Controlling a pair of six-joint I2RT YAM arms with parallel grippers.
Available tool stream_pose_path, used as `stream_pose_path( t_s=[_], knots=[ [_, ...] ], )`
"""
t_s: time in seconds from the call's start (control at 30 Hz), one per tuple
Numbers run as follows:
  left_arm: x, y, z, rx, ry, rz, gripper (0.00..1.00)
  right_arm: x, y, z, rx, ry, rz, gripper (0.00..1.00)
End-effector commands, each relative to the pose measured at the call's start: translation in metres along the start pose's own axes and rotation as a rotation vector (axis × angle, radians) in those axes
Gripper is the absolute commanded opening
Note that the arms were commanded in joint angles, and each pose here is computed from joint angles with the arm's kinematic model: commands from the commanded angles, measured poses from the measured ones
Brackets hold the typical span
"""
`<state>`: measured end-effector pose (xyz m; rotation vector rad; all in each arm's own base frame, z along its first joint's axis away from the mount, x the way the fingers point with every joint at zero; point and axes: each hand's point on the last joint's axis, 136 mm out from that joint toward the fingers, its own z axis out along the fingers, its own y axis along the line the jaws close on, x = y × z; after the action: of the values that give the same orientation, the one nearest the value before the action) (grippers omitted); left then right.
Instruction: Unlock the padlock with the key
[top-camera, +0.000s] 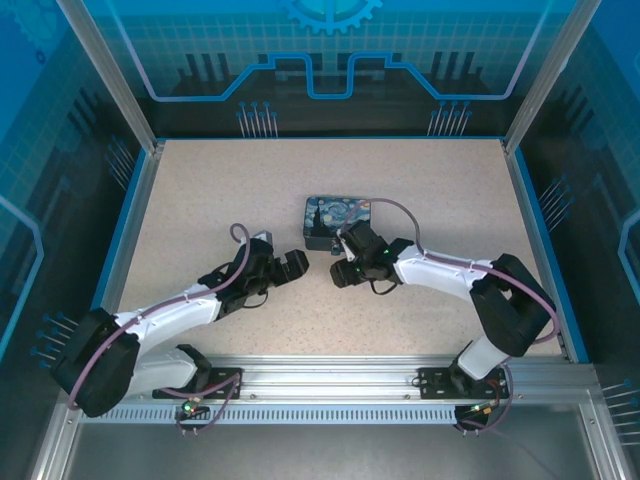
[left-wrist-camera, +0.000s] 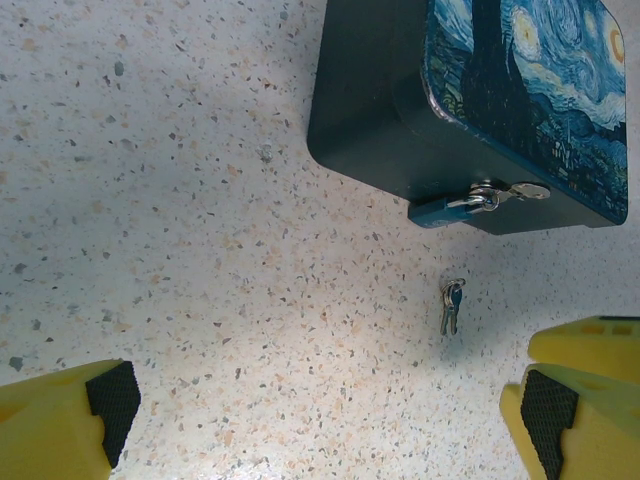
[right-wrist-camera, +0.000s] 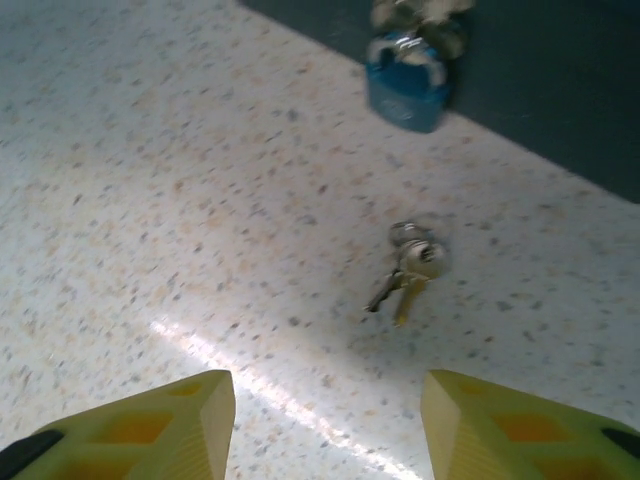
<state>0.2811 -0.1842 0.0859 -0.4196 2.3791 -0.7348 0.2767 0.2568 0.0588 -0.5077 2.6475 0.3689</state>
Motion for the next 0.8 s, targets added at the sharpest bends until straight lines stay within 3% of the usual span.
stream_pose_path(
  t_s=[0.0, 0.37, 0.53, 0.77],
  knots=[
    [0.001, -0.003, 0.001, 0.005, -0.006, -0.005, 0.99, -0.004, -0.019, 0.008, 0.135, 0.035, 0.023, 0.48],
    [0.002, -0.005, -0.003, 0.013, -0.013, -0.002, 0.99, -0.011, -0.031, 0.047, 0.211, 0.103, 0.036, 0.32],
    [0.0, -0.007, -0.005, 0.018, -0.019, 0.0, 0.99, 0.003, -0.032, 0.049, 0.193, 0.134, 0.052, 0.02],
    [-0.002, -0.012, -0.004, 0.034, -0.021, 0.0, 0.99, 0.029, -0.026, 0.019, 0.109, 0.113, 0.139, 0.0]
  ],
)
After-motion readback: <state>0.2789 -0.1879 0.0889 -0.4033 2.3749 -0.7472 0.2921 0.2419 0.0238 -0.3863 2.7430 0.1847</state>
